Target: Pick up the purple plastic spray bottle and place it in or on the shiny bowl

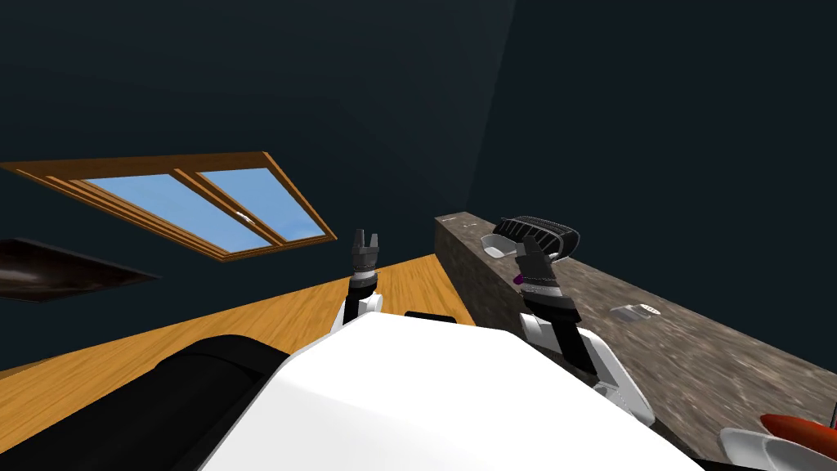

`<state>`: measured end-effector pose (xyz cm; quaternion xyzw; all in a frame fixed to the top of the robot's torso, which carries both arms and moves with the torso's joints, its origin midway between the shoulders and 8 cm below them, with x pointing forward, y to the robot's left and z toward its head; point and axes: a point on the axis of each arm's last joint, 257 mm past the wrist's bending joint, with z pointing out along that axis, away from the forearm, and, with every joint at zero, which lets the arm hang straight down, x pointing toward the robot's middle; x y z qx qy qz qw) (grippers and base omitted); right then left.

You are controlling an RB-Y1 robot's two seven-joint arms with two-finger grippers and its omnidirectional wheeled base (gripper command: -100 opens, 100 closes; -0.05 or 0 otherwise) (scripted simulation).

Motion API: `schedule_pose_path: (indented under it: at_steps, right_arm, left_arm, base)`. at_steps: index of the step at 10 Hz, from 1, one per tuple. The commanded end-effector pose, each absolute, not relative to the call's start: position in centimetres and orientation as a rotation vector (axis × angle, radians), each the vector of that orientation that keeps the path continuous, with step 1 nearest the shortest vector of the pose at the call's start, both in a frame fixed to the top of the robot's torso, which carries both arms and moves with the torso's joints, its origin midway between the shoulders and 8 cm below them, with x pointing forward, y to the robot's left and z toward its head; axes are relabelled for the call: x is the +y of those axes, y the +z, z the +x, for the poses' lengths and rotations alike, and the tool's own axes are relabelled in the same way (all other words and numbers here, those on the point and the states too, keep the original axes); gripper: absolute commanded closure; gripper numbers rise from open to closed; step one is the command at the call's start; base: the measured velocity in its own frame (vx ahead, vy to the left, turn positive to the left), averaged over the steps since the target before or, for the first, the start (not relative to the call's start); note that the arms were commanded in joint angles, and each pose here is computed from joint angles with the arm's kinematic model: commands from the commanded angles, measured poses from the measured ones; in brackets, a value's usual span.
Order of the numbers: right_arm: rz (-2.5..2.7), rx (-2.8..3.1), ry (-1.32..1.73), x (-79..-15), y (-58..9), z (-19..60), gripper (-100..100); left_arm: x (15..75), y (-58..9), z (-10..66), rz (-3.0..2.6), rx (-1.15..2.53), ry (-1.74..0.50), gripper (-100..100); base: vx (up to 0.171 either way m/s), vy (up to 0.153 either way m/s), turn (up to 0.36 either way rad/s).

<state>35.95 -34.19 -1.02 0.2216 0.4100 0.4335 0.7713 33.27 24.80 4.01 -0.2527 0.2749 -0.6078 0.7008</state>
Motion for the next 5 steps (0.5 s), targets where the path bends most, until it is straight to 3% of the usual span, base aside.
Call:
schedule_pose_path:
  at_steps: [1, 2, 5]
  right_arm:
    - [0.495, 0.963, 0.816, -36.6, -3.5, 36.3, -100]
    - [0.504, 1.005, 0.739, -38.3, -4.9, 36.6, -100]
    - [0.521, 1.083, 0.584, -41.9, -7.4, 36.7, -100]
  left_arm:
    - [24.8, 4.0, 33.3, -0.563, 0.612, -1.353, 0]
    - [24.8, 4.0, 33.3, -0.563, 0.612, -1.353, 0]
    - [24.8, 4.0, 33.3, -0.563, 0.612, -1.353, 0]
  base:
    - [0.096, 0.205, -0.054]
    - [0.110, 0.219, -0.076]
    - [0.051, 0.136, -0.040]
